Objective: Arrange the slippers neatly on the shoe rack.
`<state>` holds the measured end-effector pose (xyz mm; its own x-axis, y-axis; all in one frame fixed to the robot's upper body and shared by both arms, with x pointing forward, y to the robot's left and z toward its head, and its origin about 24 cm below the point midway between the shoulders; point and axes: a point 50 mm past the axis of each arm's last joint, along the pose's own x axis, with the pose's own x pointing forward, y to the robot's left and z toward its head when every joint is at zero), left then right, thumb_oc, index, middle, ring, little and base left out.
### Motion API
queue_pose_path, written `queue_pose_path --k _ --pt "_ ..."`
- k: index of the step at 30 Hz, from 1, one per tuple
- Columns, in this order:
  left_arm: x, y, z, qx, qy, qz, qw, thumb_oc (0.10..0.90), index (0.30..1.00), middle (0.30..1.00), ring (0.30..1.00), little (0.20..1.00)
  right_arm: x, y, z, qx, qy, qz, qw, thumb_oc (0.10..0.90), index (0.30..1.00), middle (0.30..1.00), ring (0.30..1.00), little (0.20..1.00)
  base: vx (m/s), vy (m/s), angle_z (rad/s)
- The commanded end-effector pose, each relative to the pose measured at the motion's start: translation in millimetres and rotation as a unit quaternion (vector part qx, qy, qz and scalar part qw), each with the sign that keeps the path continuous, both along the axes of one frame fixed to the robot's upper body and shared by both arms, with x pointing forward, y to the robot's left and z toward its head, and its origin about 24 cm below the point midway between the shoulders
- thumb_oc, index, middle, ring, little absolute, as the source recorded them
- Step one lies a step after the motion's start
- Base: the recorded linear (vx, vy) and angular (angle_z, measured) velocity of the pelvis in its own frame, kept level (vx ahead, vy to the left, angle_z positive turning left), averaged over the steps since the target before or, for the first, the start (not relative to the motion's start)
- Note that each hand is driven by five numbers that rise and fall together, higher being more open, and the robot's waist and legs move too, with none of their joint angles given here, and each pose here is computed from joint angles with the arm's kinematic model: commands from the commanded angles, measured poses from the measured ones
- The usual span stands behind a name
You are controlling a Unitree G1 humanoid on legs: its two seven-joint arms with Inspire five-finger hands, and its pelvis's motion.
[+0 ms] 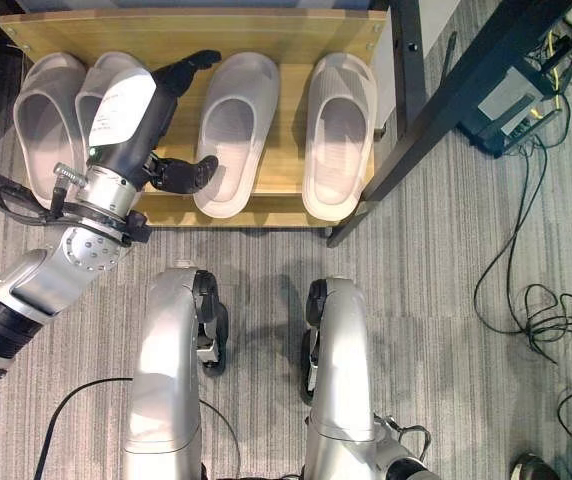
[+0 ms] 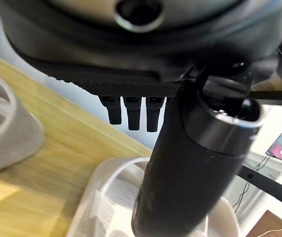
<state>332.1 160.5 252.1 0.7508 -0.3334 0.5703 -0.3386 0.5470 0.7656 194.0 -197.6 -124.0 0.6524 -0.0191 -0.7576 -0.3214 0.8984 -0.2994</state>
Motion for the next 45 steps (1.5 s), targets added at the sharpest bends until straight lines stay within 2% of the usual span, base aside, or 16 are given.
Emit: queue_pose_path --k 1,8,14,15,18,19,21,24,26,31,37,40,45 --pt "-25 -9 71 -0.042 -0.147 -0.057 0.987 0.800 0.900 0.900 0.900 0.900 -17 1 -9 -0.003 0.023 0.003 1.000 0.800 0.900 0.900 0.900 0.900 0.00 0.000 0.00" --pt "-12 -5 62 -0.029 -0.111 -0.031 0.993 0.800 0.900 0.900 0.900 0.900 -13 2 -7 -0.002 0.020 0.013 1.000 0.800 0.900 0.900 0.900 0.900 0.00 0.000 0.00" --pt "-4 8 54 -0.043 -0.082 -0.005 0.996 0.800 0.900 0.900 0.900 0.900 -13 2 -6 -0.003 0.018 0.015 1.000 0.800 0.900 0.900 0.900 0.900 0.00 0.000 0.00" --pt "-3 16 47 -0.051 -0.028 -0.019 0.998 0.800 0.900 0.900 0.900 0.900 -13 2 -6 -0.001 0.020 0.012 1.000 0.800 0.900 0.900 0.900 0.900 0.00 0.000 0.00" --pt "-8 23 46 -0.040 -0.001 -0.034 0.999 0.800 0.900 0.900 0.900 0.900 -14 1 -7 -0.002 0.023 0.011 1.000 0.800 0.900 0.900 0.900 0.900 0.02 -0.002 0.00" --pt "-14 19 40 -0.052 0.042 -0.086 0.994 0.800 0.900 0.900 0.900 0.900 -17 0 -9 -0.007 0.031 0.013 0.999 0.800 0.900 0.900 0.900 0.900 0.00 0.000 0.00" --pt "-17 11 34 -0.084 0.085 -0.137 0.983 0.800 0.900 0.900 0.900 0.900 -18 -1 -9 -0.008 0.032 0.016 0.999 0.800 0.900 0.900 0.900 0.900 0.00 0.000 0.00" --pt "-20 -36 24 -0.171 0.182 -0.280 0.927 0.800 0.900 0.900 0.900 0.900 -13 -2 -7 -0.010 0.034 0.026 0.999 0.800 0.900 0.900 0.900 0.900 0.00 0.000 0.00" --pt "-16 -50 24 -0.195 0.189 -0.296 0.916 0.800 0.900 0.900 0.900 0.900 -12 -1 -6 -0.008 0.034 0.026 0.999 0.800 0.900 0.900 0.900 0.900 0.01 -0.021 0.11" --pt "4 -79 30 -0.252 0.188 -0.291 0.904 0.800 0.900 0.900 0.900 0.900 -3 1 -2 -0.010 0.023 0.029 0.999 0.800 0.900 0.900 0.900 0.900 0.00 -0.007 0.03" --pt "26 -81 45 -0.238 0.166 -0.235 0.928 0.800 0.900 0.900 0.900 0.900 5 5 1 -0.015 0.011 0.041 0.999 0.800 0.900 0.900 0.900 0.900 0.00 0.000 0.00" --pt "38 -66 56 -0.236 0.124 -0.175 0.948 0.800 0.900 0.900 0.900 0.900 6 10 1 -0.011 0.010 0.047 0.999 0.800 0.900 0.900 0.900 0.900 0.01 -0.001 -0.02" --pt "28 -46 71 -0.251 0.063 -0.163 0.952 0.800 0.900 0.900 0.900 0.900 1 8 -2 -0.014 0.018 0.042 0.999 0.800 0.900 0.900 0.900 0.900 0.00 0.000 0.00"
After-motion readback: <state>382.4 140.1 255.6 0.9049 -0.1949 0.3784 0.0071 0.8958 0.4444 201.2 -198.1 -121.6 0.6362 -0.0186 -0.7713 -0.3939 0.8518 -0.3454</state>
